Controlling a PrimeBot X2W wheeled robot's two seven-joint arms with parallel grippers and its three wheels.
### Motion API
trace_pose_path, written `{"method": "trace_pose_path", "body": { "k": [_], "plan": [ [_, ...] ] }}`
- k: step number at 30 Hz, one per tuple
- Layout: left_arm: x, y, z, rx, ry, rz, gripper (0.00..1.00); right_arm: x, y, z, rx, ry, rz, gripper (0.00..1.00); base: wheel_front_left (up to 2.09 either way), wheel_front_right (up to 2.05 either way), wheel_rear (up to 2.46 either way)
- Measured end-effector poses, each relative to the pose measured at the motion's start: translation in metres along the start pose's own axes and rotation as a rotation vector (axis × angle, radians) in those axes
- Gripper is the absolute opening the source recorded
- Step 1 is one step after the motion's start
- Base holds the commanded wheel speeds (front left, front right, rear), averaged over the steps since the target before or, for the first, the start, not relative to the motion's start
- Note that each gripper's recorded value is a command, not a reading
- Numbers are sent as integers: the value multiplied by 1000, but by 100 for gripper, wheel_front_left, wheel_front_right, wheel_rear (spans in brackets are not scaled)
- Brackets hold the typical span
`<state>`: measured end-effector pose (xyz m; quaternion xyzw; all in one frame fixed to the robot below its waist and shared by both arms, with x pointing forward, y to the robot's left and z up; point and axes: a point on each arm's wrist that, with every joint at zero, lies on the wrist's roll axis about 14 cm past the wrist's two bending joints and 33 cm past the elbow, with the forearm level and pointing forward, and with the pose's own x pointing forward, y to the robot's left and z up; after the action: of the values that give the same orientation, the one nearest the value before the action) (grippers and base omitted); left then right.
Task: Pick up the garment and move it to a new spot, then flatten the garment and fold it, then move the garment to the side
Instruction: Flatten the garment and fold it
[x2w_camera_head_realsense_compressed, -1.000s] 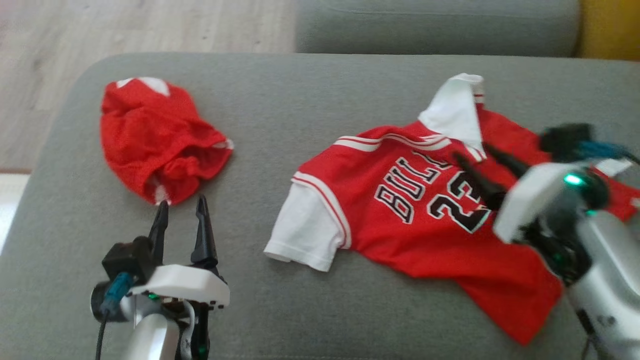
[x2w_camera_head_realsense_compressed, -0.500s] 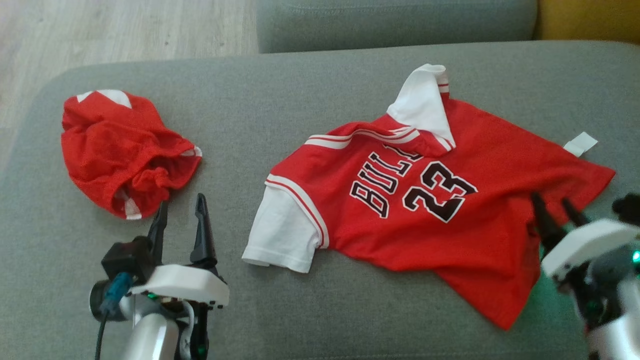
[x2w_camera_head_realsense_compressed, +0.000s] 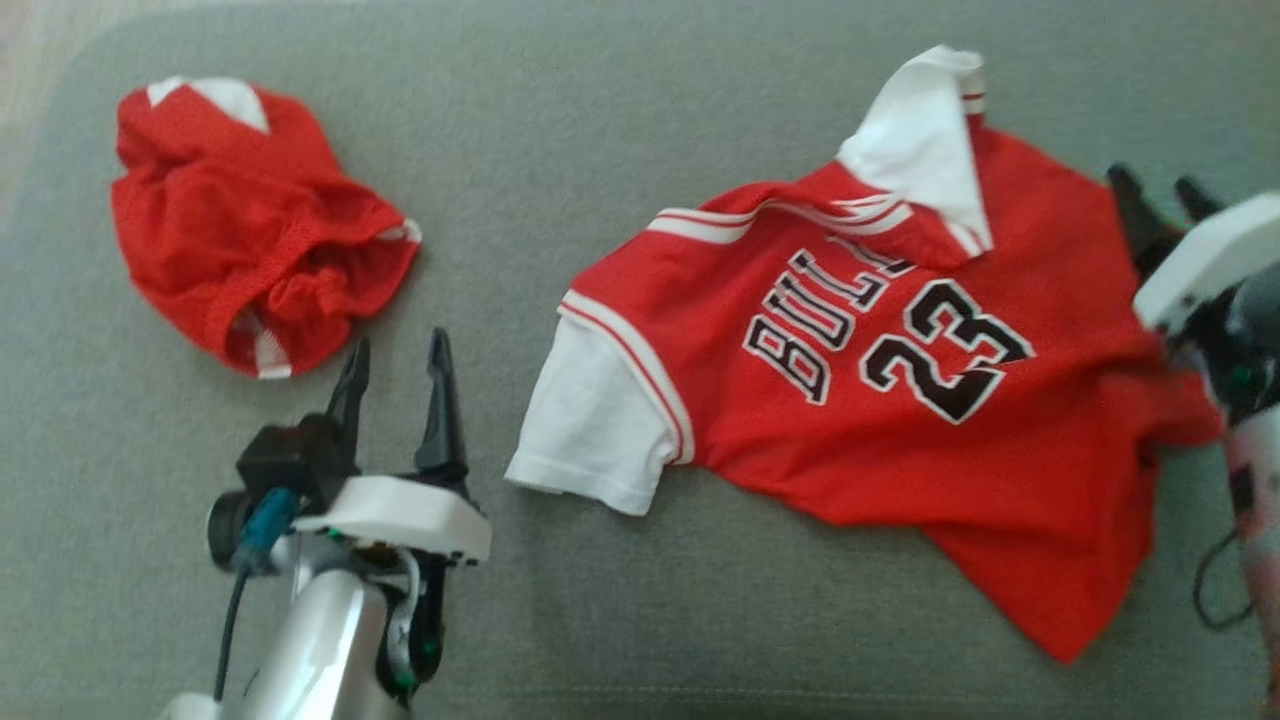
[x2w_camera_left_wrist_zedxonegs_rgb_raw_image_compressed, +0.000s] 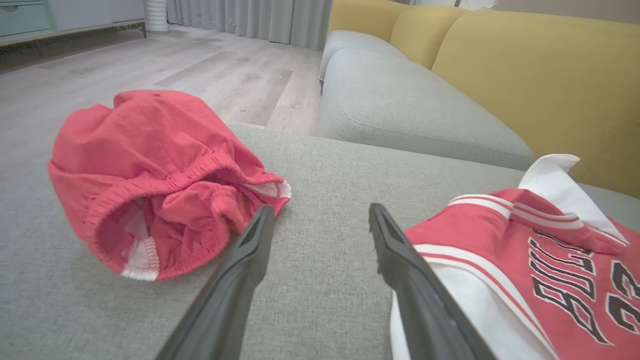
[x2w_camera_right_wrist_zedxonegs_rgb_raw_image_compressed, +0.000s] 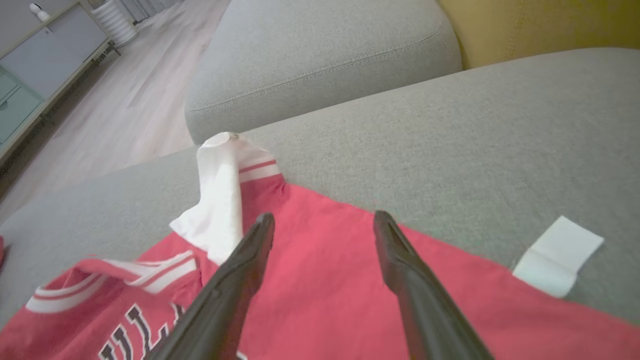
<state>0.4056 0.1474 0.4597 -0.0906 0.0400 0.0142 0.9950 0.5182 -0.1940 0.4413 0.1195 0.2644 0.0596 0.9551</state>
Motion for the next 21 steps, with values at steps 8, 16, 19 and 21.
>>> {"method": "trace_pose_path", "body": {
  "k": [8, 16, 19, 21],
  "plan": [
    [-2, 23, -16, 20, 51, 76, 100, 61, 48, -8, 78, 126, 111, 100, 0, 0, 0],
    [-5, 38, -18, 15, 61, 134, 100, 83, 65, -52, 98, 305, 134, 100, 0, 0, 0],
    [-6, 39, -19, 10, 65, 142, 100, 87, 69, -45, 74, 295, 144, 0, 0, 0, 0],
    [-6, 39, -19, 9, 64, 144, 100, 88, 69, -42, 64, 283, 145, 0, 0, 0, 0]
  ]
}}
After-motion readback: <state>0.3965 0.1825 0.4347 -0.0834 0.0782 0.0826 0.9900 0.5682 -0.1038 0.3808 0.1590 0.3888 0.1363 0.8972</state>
